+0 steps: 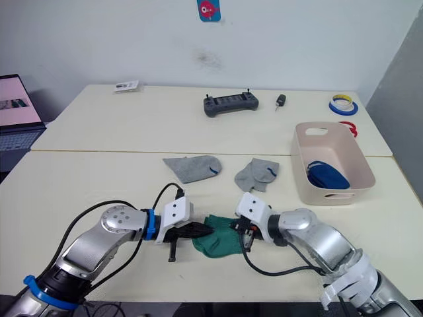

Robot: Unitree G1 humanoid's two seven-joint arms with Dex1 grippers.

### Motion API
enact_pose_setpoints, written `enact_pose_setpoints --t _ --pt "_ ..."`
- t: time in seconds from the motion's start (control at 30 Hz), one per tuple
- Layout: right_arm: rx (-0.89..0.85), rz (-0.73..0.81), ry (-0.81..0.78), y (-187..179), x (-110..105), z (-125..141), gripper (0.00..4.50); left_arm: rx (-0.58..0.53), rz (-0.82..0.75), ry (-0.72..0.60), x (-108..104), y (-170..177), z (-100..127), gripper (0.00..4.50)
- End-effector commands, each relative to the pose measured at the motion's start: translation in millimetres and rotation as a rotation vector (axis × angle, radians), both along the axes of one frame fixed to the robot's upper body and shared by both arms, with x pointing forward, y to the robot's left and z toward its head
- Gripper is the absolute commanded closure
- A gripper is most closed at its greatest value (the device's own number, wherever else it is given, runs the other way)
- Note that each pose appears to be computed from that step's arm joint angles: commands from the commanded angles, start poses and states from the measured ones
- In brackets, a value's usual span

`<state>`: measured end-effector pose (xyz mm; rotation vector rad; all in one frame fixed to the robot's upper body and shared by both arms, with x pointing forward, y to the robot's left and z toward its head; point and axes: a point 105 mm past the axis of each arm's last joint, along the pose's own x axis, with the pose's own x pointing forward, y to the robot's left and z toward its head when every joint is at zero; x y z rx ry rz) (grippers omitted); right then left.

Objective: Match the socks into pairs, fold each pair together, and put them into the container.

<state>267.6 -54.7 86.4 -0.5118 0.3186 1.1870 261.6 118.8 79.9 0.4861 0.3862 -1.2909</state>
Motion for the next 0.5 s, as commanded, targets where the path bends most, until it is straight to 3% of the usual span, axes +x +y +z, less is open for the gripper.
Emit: enact_pose_setpoints --t 0.03,0.13,0.23,0.5 --pt "0.122 0.090 -0.069 4 -7 31 4.47 -0.048 0.013 -0.011 0 0 12 4.50" --pt "0.166 0.147 -0.068 6 -16 43 4.47 -0.115 -0.021 -0.051 0 -8 35 4.50" --pt "0.116 0.219 -0.042 7 -29 35 4.47 -0.154 -0.084 -0.047 -8 -20 54 4.50" --pt "0.016 0.264 -0.013 16 -32 4 4.47 -0.005 -0.150 0.023 -29 -25 21 4.50"
